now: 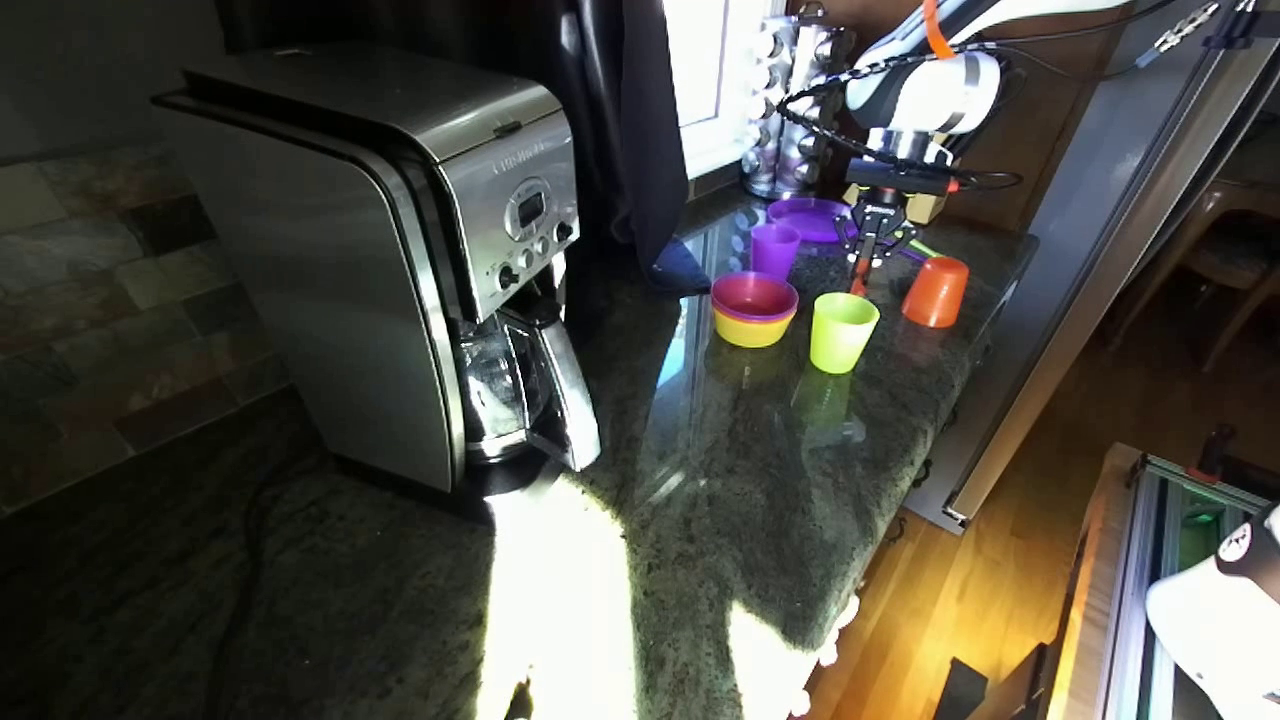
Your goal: Place the orange cup upside down then put the smaller cup on top
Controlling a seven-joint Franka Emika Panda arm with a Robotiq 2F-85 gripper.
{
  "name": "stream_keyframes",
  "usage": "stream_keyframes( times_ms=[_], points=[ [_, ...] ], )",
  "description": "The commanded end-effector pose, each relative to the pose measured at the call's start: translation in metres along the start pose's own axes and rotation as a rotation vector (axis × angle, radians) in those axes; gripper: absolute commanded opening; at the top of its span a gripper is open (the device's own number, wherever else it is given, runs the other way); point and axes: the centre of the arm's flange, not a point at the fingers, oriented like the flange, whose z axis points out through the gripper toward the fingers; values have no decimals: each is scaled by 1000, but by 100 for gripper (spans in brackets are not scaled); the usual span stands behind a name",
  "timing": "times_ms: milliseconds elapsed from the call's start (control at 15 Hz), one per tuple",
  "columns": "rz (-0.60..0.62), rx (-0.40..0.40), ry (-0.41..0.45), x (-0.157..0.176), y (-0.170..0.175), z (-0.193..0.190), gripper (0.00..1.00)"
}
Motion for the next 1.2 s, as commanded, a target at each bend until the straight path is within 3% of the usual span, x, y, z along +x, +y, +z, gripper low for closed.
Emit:
stream_keyframes(
  times_ms=[0, 600, 1133],
  points=[
    [-2, 9, -58, 1, 8, -13, 4],
    [-16, 94, 24, -32, 42, -98, 4],
    [21, 44, -59, -73, 76, -131, 4]
  ],
)
